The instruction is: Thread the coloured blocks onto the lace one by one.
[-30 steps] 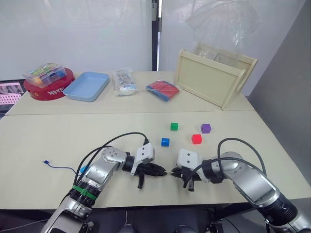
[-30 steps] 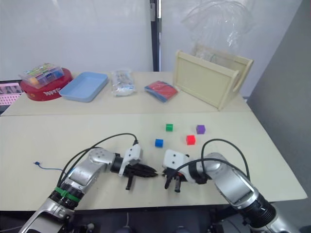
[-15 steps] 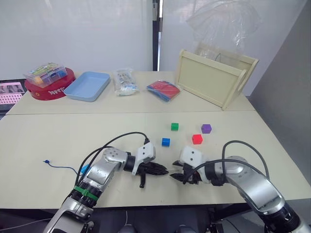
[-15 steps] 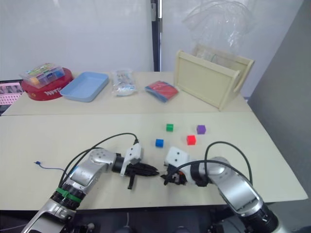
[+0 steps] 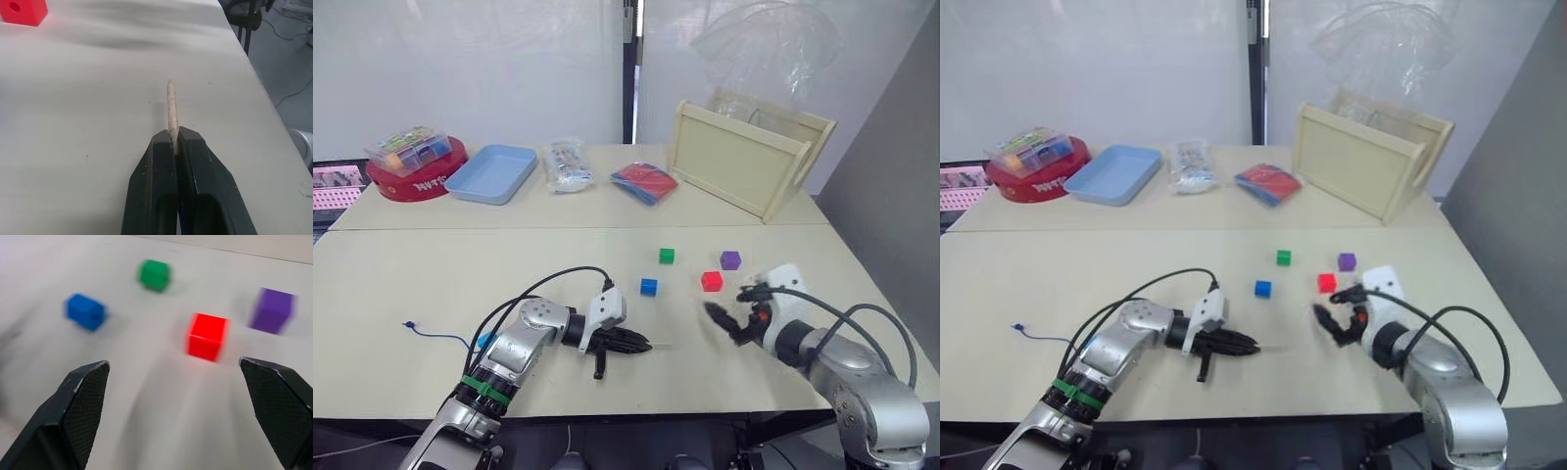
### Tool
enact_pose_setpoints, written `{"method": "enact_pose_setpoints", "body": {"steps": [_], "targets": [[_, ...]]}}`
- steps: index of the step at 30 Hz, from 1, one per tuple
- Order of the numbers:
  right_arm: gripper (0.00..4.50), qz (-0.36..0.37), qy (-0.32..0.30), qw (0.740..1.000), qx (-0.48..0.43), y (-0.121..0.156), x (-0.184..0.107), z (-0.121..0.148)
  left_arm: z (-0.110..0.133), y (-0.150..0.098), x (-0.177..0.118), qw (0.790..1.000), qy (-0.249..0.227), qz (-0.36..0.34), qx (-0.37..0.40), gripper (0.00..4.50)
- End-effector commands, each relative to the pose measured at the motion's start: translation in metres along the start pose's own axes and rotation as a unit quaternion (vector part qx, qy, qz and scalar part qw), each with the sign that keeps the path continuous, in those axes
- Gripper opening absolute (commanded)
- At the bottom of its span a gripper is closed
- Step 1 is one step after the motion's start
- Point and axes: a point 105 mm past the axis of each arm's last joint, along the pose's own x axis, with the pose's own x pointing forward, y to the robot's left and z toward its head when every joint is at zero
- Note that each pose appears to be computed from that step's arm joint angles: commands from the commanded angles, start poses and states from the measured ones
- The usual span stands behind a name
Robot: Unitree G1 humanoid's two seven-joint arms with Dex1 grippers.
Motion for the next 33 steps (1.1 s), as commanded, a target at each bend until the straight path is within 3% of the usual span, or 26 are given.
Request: {"method": "enact_pose_setpoints", "body": {"steps": [1,11,21,33], "targets": [[4.47,-0.069,-0.030,0.997,-0.011,-0.022,0.007,0.015,0.006,-0.001,0.000,1.000,-0.008,0.002,0.010,0.00],[4.47,-0.117,-0.014,0.991,0.055,-0.047,0.056,0.019,0.004,-0.002,-0.001,1.000,-0.008,0.013,0.006,0.00],[4.47,-0.133,-0.014,0.990,0.050,-0.061,0.091,0.036,0.004,-0.005,-0.003,1.000,-0.008,0.017,0.005,0.00],[4.47,-0.137,0.008,0.990,0.038,-0.059,0.106,0.029,0.004,-0.005,-0.004,1.000,-0.007,0.024,0.003,0.00]]}}
